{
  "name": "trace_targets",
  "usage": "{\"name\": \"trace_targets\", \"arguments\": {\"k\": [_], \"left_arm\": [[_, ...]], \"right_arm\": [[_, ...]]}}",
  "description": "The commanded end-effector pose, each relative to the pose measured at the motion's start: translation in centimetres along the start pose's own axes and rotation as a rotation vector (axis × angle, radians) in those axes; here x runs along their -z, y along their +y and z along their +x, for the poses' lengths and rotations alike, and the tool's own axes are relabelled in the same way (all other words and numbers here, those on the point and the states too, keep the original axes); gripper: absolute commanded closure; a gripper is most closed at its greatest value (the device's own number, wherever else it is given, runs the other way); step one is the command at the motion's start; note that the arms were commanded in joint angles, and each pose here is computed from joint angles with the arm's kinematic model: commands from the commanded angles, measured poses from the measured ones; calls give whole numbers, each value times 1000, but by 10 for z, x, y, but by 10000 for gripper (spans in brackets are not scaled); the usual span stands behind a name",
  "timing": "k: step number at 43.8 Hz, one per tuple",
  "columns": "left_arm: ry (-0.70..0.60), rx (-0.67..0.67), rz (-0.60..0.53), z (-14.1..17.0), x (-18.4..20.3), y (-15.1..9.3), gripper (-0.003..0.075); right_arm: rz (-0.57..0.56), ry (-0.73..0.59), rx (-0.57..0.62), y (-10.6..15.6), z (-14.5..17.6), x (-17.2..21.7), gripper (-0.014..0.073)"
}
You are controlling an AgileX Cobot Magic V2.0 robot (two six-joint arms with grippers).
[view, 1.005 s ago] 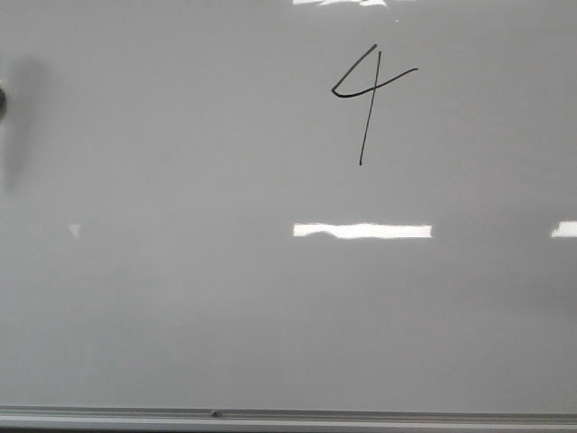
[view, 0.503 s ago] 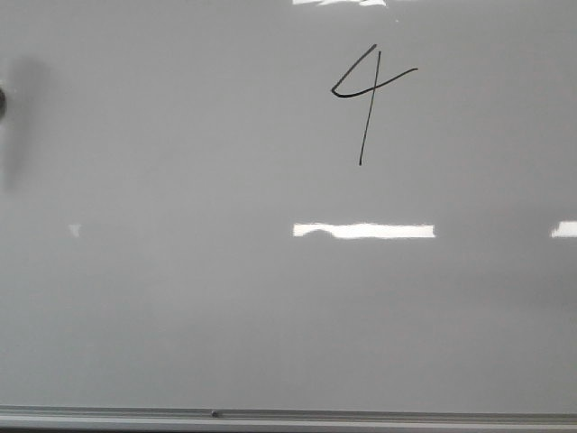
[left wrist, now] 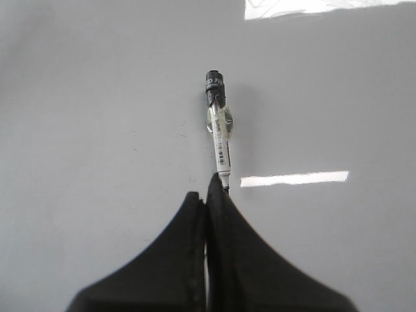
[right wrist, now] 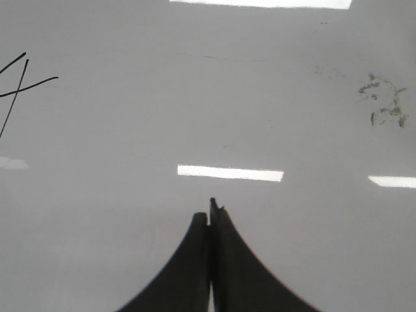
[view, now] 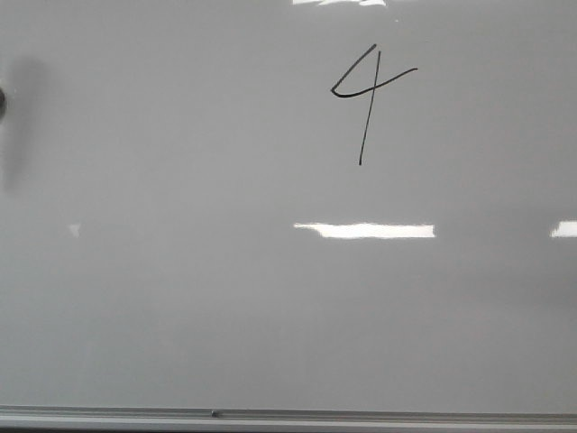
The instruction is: Write number 4 on whiteboard
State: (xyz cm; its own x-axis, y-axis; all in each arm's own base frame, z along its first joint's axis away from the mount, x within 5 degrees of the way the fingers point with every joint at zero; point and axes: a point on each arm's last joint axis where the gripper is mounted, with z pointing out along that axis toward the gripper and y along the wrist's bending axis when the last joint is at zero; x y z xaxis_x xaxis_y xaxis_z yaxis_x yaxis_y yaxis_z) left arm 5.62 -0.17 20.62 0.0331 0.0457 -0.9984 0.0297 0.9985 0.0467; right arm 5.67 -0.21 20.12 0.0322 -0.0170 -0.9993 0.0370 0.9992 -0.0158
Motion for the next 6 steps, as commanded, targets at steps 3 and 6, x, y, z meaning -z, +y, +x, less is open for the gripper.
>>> {"name": "trace_targets", "arguments": {"k": [3, 6], "left_arm": [[-93, 8, 4, -7, 1, 0, 741], [-93, 8, 4, -7, 1, 0, 741]], "right_arm": [[9, -121, -6, -1, -14, 3, 664], [9, -121, -6, -1, -14, 3, 664]]}}
